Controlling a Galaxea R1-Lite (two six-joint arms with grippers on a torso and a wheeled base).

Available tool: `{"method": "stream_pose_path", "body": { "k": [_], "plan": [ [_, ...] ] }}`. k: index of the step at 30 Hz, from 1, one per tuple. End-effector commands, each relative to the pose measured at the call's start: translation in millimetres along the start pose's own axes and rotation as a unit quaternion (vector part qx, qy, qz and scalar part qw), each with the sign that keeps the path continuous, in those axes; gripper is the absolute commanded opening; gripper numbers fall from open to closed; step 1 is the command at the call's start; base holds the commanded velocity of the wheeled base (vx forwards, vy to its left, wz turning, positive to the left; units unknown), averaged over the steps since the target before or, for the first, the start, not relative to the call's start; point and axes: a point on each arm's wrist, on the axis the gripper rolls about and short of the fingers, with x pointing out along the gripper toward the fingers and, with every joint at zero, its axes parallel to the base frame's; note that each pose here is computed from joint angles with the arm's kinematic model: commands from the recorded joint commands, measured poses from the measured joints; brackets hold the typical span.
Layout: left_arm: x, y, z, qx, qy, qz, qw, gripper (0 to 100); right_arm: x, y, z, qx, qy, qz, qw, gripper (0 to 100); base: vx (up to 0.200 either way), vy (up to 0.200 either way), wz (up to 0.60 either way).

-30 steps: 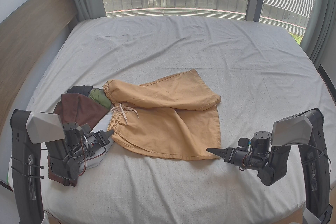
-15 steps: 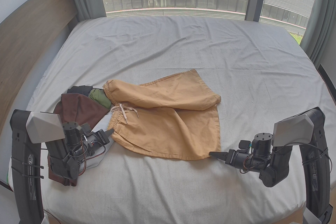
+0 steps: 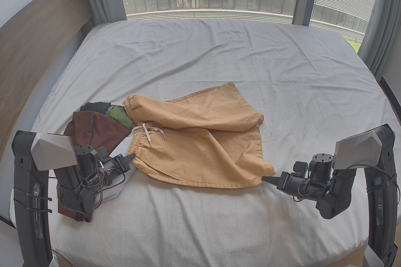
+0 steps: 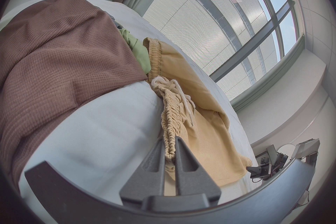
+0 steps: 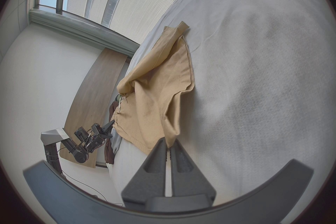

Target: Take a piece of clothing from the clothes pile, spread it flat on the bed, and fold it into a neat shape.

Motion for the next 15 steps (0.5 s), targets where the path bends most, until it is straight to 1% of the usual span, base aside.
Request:
{"method": "stream_pose_path", "body": {
  "k": [1, 7, 15],
  "plan": [
    [-1.7, 0.4, -1.7, -0.002, 0.004, 0.002, 1.0000, 0, -4.1, 0.7, 4.3, -0.002, -0.007, -0.002, 1.0000, 0, 0.000, 0.000, 0.00],
    [-7.3, 0.3, -6.9, -0.006, 0.017, 0.007, 0.9998, 0, -6.1, 0.4, 5.9, -0.004, -0.009, -0.004, 0.9999, 0, 0.000, 0.000, 0.00],
    [-6.4, -0.7, -7.9, -0.005, 0.018, 0.006, 0.9998, 0, -2.3, -2.5, 5.2, -0.007, -0.010, -0.004, 0.9999, 0, 0.000, 0.000, 0.00]
  ]
}}
